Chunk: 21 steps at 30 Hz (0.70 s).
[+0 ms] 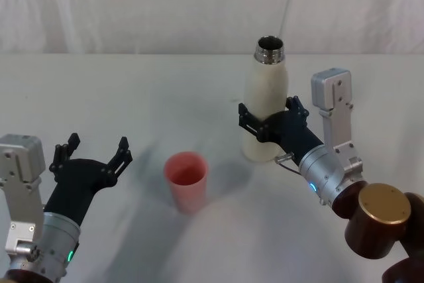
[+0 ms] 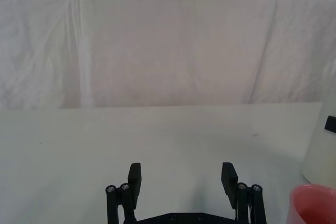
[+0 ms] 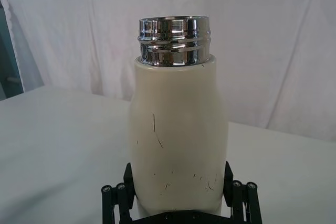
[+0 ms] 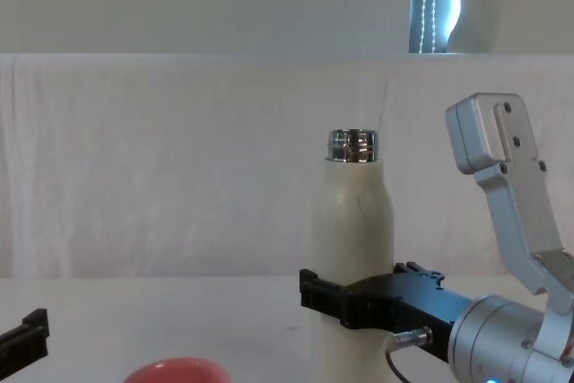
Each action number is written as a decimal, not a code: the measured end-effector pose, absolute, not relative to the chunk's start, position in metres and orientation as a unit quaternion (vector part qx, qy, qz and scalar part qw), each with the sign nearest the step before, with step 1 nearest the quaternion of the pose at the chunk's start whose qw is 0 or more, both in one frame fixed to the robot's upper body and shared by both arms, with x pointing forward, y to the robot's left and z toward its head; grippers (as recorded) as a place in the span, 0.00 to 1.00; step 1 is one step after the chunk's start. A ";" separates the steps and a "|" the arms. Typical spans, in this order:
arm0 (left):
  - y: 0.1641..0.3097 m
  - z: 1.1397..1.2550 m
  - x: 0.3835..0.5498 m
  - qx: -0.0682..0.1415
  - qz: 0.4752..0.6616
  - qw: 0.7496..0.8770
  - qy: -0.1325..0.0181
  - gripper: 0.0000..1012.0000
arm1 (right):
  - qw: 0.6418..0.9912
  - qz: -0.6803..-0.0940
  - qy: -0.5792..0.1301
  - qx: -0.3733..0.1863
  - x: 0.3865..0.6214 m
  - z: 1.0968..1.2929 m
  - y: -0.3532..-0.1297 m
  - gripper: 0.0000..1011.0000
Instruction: Grasp the thermos with one hand and pour water into the cup lid.
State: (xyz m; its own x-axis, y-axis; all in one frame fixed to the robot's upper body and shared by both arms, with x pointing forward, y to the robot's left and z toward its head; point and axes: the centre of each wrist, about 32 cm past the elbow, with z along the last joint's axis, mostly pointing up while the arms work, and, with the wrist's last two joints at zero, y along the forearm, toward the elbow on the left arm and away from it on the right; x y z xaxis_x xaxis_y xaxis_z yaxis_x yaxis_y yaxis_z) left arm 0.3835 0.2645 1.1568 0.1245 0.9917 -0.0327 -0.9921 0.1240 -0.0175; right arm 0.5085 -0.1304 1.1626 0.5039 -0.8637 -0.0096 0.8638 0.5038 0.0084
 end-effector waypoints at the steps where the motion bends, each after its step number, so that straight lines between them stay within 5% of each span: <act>1: 0.265 1.157 0.384 -0.017 0.662 0.750 0.006 0.99 | 0.867 -0.498 0.002 0.006 0.508 1.163 -0.130 0.95; 21: 0.265 1.157 0.384 -0.017 0.662 0.750 0.006 0.99 | 0.866 -0.499 0.003 0.004 0.508 1.159 -0.132 0.95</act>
State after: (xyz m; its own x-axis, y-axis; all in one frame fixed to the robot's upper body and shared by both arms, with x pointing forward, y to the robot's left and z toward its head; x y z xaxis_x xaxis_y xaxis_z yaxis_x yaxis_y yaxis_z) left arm 0.3835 0.2645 1.1568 0.1245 0.9917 -0.0327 -0.9921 0.1240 -0.0176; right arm 0.5080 -0.1315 1.1591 0.5011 -0.8653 -0.0099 0.8654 0.5011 0.0037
